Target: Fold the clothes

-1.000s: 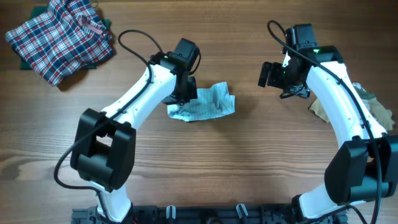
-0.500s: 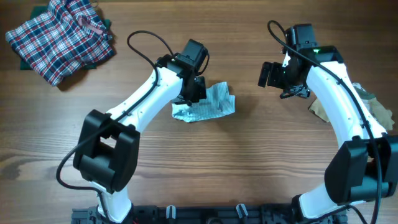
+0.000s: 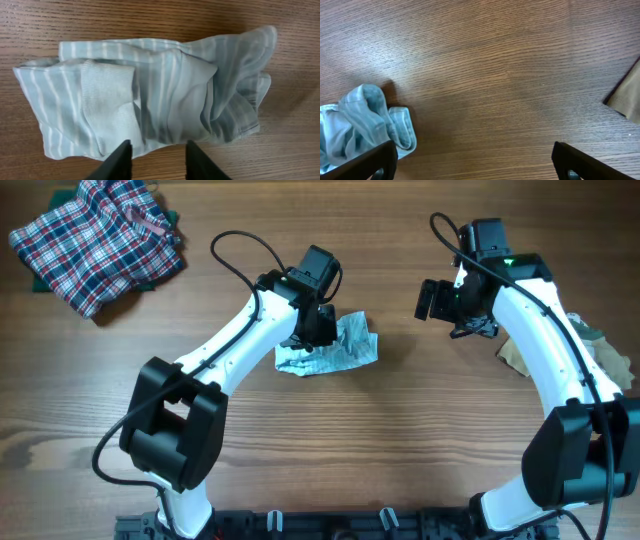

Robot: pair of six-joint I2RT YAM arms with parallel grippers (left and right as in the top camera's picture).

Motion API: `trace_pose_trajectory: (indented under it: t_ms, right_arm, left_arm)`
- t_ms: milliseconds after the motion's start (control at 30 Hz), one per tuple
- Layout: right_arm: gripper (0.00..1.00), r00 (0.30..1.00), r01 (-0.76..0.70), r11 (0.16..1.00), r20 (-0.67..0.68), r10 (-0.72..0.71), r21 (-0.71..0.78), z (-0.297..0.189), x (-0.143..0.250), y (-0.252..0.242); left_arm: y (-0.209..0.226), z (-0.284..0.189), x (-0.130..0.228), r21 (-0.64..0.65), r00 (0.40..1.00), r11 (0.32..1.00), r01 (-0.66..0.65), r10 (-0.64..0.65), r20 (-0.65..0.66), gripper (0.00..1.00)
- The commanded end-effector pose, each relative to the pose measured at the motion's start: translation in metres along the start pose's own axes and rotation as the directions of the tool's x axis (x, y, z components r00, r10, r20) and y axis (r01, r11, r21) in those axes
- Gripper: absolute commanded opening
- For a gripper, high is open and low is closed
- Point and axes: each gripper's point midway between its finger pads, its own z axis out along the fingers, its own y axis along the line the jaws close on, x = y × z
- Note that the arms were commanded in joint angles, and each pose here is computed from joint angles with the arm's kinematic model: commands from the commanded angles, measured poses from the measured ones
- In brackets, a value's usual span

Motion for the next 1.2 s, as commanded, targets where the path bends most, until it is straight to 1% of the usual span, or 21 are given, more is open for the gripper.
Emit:
trace_pose_trajectory:
  t_ms: [0, 100, 133, 200, 300, 367, 400, 467, 600, 667, 733, 800, 900, 1000, 1100, 1167]
  right_arm:
    - [1.0, 1.0, 0.014, 0.999, 0.015, -0.013, -0.033, -0.008, -0.003, 0.006]
    - [1.0, 1.0, 0.02, 0.999, 0.004, -0.02, -0.042, -0.008, 0.0, 0.007]
    - [1.0, 0.999, 0.047, 0.996, -0.011, -0.048, -0.08, -0.007, 0.002, 0.013]
    - [1.0, 0.996, 0.078, 0.988, -0.036, -0.083, -0.131, -0.006, 0.008, 0.022]
    - [1.0, 0.988, 0.107, 0.971, -0.09, -0.128, -0.215, 0.006, 0.021, 0.034]
    - [1.0, 0.978, 0.127, 0.944, -0.118, -0.17, -0.304, 0.021, 0.034, 0.045]
    - [1.0, 0.968, 0.146, 0.907, -0.132, -0.213, -0.395, 0.03, 0.045, 0.057]
    - [1.0, 0.961, 0.135, 0.871, -0.153, -0.231, -0.472, 0.042, 0.06, 0.066]
    - [0.99, 0.947, 0.121, 0.83, -0.189, -0.261, -0.545, 0.056, 0.078, 0.084]
    - [1.0, 0.944, 0.128, 0.822, -0.187, -0.273, -0.554, 0.058, 0.082, 0.096]
    - [1.0, 0.942, 0.134, 0.819, -0.185, -0.28, -0.559, 0.06, 0.085, 0.105]
    - [1.0, 0.933, 0.168, 0.81, -0.173, -0.314, -0.562, 0.06, 0.092, 0.119]
    - [1.0, 0.953, 0.129, 0.891, -0.194, -0.233, -0.435, 0.072, 0.089, 0.11]
    - [1.0, 0.959, 0.155, 0.897, -0.155, -0.238, -0.413, 0.076, 0.081, 0.109]
    - [1.0, 0.967, 0.185, 0.933, -0.114, -0.23, -0.309, 0.085, 0.07, 0.093]
    - [1.0, 0.964, 0.201, 0.924, -0.101, -0.245, -0.326, 0.085, 0.069, 0.096]
  left_arm:
    - [-0.007, -0.013, -0.007, 0.029, 1.0, 1.0, -0.005, 0.004, 0.029, 0.43]
    - [0.004, -0.014, -0.004, 0.006, 1.0, 1.0, 0.017, -0.017, 0.003, 0.54]
    - [0.01, -0.014, -0.003, -0.005, 1.0, 1.0, 0.029, -0.029, -0.009, 0.62]
    - [0.019, -0.015, -0.004, -0.017, 0.999, 0.999, 0.048, -0.049, -0.019, 0.67]
    - [0.034, -0.017, -0.011, -0.026, 0.996, 0.996, 0.091, -0.091, -0.016, 0.68]
    - [0.043, -0.018, -0.015, -0.033, 0.993, 0.993, 0.116, -0.117, -0.017, 0.68]
    - [0.05, -0.019, -0.016, -0.039, 0.991, 0.99, 0.134, -0.135, -0.02, 0.68]
    - [0.057, -0.02, -0.018, -0.046, 0.988, 0.987, 0.152, -0.153, -0.023, 0.68]
    - [0.069, -0.022, -0.022, -0.056, 0.983, 0.982, 0.179, -0.18, -0.018, 0.69]
    - [0.077, -0.022, -0.026, -0.078, 0.982, 0.979, 0.19, -0.191, -0.002, 0.72]
    - [0.081, -0.023, -0.027, -0.087, 0.98, 0.976, 0.199, -0.2, 0.001, 0.73]
    - [0.086, -0.024, -0.026, -0.094, 0.978, 0.973, 0.209, -0.21, -0.006, 0.73]
    - [0.087, -0.023, -0.025, -0.097, 0.977, 0.973, 0.211, -0.213, -0.009, 0.76]
    - [0.088, -0.023, -0.024, -0.099, 0.982, 0.978, 0.186, -0.188, -0.014, 0.77]
    - [0.089, -0.023, -0.024, -0.103, 0.982, 0.977, 0.185, -0.187, -0.013, 0.77]
    - [0.089, -0.023, -0.024, -0.103, 0.982, 0.977, 0.185, -0.187, -0.012, 0.77]
